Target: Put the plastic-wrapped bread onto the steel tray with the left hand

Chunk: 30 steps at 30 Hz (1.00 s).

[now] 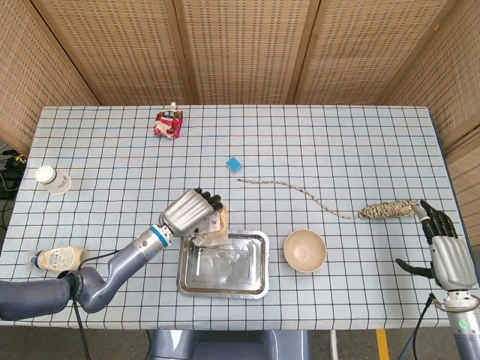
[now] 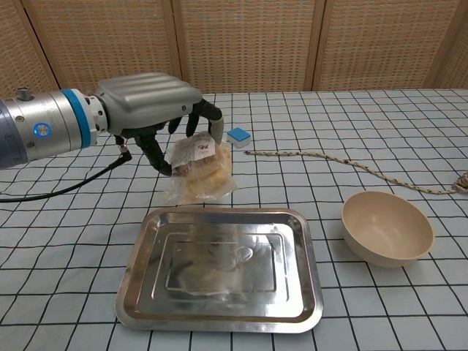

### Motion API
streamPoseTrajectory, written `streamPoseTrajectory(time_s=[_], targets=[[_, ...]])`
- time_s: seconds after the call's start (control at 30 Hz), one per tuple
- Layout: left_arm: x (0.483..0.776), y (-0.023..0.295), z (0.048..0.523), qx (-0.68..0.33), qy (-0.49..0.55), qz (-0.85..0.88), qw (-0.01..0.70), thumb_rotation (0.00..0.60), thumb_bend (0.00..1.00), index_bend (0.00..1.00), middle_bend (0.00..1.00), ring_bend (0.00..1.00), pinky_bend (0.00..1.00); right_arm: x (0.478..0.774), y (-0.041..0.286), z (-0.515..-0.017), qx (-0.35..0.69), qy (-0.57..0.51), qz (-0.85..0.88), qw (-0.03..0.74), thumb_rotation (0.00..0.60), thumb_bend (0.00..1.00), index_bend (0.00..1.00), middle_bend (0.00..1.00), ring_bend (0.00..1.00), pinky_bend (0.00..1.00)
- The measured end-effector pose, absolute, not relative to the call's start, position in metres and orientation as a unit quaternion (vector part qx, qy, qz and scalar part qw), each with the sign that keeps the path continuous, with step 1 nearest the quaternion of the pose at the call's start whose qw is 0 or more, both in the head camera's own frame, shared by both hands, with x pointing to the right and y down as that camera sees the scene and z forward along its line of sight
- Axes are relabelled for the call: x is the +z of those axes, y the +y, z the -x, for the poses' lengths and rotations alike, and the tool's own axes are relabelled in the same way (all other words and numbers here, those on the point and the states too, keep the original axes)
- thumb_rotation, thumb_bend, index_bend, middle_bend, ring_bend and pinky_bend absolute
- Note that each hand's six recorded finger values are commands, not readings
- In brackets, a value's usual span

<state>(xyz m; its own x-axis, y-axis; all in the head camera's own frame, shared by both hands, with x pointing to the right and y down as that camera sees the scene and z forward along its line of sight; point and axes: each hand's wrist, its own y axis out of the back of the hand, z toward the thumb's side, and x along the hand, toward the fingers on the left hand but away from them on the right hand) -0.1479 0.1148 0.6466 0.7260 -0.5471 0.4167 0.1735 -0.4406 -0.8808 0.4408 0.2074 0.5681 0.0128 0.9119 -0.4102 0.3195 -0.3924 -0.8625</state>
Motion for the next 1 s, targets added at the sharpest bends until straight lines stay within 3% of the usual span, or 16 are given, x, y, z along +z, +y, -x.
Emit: streamPoseTrajectory(time_s=[0.13, 0.3, 0.4, 0.5, 0.8, 1.0], targets=[[0.644, 0.142, 0.137, -0.323, 0.098, 0.788, 0.515, 0.6, 0.3, 0.52, 0.32, 0.37, 0.42, 0.569, 0.208, -0.439, 0.521, -0.469, 0.653, 0.285, 0.6, 0.04, 0.02, 0.0, 0.0, 0.0], [0.646, 0.168, 0.128, -0.309, 0.068, 0.807, 0.499, 0.6, 0.1, 0.22, 0.03, 0.09, 0.18, 0.567, 0.209, -0.44, 0.522, -0.471, 0.651, 0.286, 0.6, 0.04, 0.02, 0.0, 0.0, 0.0], [0.646, 0.177, 0.128, -0.31, 0.049, 0.812, 0.491, 0.6, 0.03, 0.09, 0.0, 0.0, 0.03, 0.566, 0.209, -0.441, 0.522, -0.472, 0.65, 0.287, 0.6, 0.04, 0.02, 0.0, 0.0, 0.0], [0.646, 0.174, 0.136, -0.321, 0.046, 0.808, 0.492, 0.6, 0.02, 0.01, 0.0, 0.0, 0.0, 0.566, 0.209, -0.441, 0.522, -0.473, 0.649, 0.287, 0.6, 0.04, 0.02, 0.0, 0.0, 0.0], [0.634, 0.155, 0.172, -0.364, 0.102, 0.784, 0.492, 0.6, 0.02, 0.0, 0.0, 0.0, 0.0, 0.564, 0.209, -0.441, 0.521, -0.472, 0.649, 0.289, 0.6, 0.04, 0.02, 0.0, 0.0, 0.0], [0.617, 0.145, 0.23, -0.423, 0.203, 0.74, 0.482, 0.6, 0.02, 0.0, 0.0, 0.0, 0.0, 0.566, 0.211, -0.438, 0.522, -0.468, 0.652, 0.289, 0.6, 0.04, 0.02, 0.0, 0.0, 0.0]])
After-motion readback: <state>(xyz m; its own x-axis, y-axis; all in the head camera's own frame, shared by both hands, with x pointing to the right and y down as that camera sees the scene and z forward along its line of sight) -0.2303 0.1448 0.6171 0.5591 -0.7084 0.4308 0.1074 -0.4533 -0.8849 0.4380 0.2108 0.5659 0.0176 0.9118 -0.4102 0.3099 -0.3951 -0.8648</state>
